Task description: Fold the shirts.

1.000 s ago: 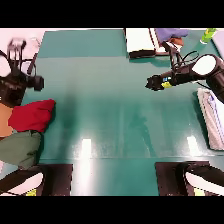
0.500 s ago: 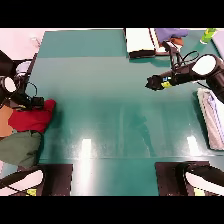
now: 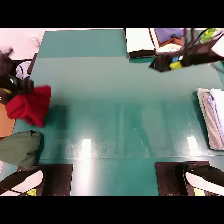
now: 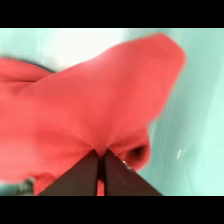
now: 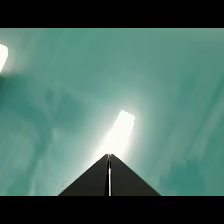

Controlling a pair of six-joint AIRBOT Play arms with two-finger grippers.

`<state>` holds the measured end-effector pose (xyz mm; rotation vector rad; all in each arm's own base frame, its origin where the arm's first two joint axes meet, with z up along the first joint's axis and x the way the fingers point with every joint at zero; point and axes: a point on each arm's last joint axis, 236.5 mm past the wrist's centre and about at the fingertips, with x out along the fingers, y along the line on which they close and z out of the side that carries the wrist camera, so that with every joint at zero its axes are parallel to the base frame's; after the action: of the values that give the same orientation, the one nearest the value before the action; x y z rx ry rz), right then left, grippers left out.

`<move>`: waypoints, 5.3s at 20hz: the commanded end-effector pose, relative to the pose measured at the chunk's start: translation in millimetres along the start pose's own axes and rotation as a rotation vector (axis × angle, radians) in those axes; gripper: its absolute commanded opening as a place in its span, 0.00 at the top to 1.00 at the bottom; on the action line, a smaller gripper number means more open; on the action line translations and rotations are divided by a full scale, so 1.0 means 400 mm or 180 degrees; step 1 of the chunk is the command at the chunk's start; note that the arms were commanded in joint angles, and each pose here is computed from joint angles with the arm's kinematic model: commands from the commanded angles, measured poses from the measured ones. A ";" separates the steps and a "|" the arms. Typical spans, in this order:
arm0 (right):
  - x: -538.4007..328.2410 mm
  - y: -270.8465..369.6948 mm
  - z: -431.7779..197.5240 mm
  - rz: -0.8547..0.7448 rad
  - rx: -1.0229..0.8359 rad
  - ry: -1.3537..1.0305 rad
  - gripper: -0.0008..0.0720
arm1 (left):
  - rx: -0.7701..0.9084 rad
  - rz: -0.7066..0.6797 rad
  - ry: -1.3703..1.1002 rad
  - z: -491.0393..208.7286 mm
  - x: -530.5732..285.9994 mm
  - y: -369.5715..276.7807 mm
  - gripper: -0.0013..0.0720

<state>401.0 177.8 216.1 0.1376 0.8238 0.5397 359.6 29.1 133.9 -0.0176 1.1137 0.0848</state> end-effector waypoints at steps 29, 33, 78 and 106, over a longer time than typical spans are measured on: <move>-0.328 -0.089 0.204 -0.0672 -0.0024 -0.0745 0.96 | 0.1553 -0.1383 0.0039 0.040 0.216 -0.870 0.24; -0.327 -0.090 0.197 -0.0677 -0.0020 -0.0709 0.96 | 0.1616 -0.1314 0.0345 -0.013 0.320 -0.872 0.24; 0.448 0.206 -0.708 0.0602 0.0940 0.2123 0.41 | 0.1549 -0.0822 0.0247 0.118 0.225 -0.646 0.94; -0.368 -0.051 0.018 -0.0797 0.0133 -0.0206 0.97 | 0.1826 -0.1502 -0.1460 0.081 -0.463 -0.533 0.94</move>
<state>327.9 80.9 345.5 0.0984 0.6525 0.2714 320.6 -176.0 358.7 0.2115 0.4878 -0.5583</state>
